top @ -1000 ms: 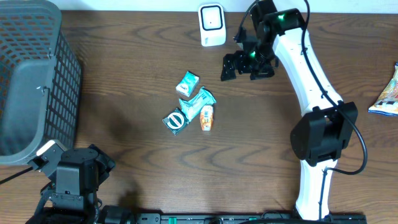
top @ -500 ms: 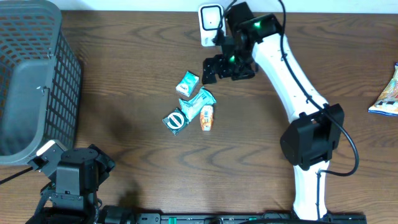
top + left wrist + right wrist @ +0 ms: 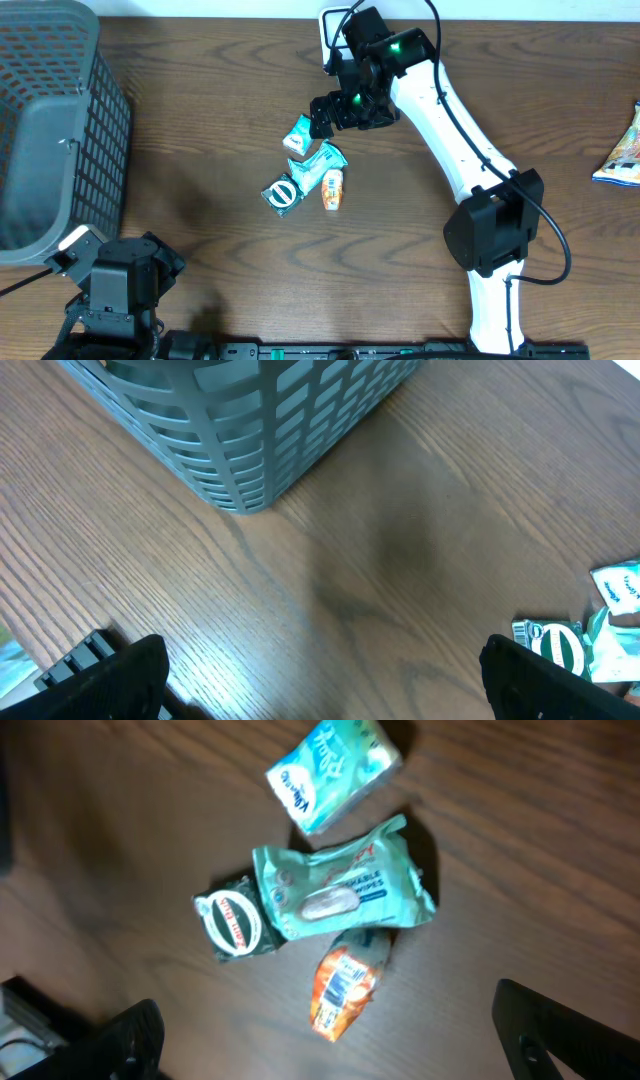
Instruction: Scan the item barcode
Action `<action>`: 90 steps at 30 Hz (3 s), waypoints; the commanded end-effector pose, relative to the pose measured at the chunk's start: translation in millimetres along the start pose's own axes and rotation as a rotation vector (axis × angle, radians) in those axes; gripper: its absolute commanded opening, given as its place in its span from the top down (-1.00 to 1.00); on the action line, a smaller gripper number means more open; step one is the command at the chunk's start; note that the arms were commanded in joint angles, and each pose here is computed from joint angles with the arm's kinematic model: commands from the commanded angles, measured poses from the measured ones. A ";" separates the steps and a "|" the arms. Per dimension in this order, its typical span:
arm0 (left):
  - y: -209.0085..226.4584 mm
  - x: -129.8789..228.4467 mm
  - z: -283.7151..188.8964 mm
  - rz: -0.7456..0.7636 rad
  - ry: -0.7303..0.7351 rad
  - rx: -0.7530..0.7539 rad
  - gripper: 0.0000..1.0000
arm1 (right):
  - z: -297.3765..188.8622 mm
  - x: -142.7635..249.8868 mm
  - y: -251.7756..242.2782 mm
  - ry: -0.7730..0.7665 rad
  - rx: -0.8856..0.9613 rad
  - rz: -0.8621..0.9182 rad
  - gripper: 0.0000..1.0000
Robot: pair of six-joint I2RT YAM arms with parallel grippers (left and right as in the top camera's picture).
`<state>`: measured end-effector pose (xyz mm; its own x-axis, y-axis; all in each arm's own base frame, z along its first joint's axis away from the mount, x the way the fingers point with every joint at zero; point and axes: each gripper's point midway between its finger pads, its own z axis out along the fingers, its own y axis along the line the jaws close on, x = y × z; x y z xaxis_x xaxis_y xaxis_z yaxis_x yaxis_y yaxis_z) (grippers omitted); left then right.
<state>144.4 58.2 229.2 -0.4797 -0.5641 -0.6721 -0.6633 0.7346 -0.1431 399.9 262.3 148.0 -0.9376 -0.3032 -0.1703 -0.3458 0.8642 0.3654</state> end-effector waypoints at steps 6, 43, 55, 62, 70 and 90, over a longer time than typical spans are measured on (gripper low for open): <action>3.6 -2.0 -0.1 -0.017 -0.012 -0.017 -0.96 | -8.7 -12.1 -54.8 -0.087 0.263 0.213 -0.98; 3.6 -2.0 -0.1 -0.017 -0.012 -0.017 -0.95 | 37.2 13.9 -18.1 0.002 0.222 0.157 -0.98; 3.6 -2.0 -0.1 -0.017 -0.012 -0.017 -0.95 | 37.9 12.3 -16.7 -0.009 0.222 0.184 -0.99; 3.6 -2.0 -0.1 -0.018 -0.012 -0.017 -0.96 | 42.6 32.6 -1.6 0.061 0.229 0.165 -0.98; 3.6 -2.0 -0.1 -0.018 -0.012 -0.017 -0.96 | 48.7 57.8 21.1 0.138 0.245 0.116 -0.98; 3.6 -2.0 -0.1 -0.018 -0.012 -0.017 -0.95 | 56.0 74.4 49.8 0.184 0.205 0.067 -0.98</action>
<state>144.4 58.2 229.2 -0.4797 -0.5641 -0.6721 -0.6633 0.7346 -0.1431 321.4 301.1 102.4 -0.9570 -0.2899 0.0129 -0.2838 0.9442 0.1670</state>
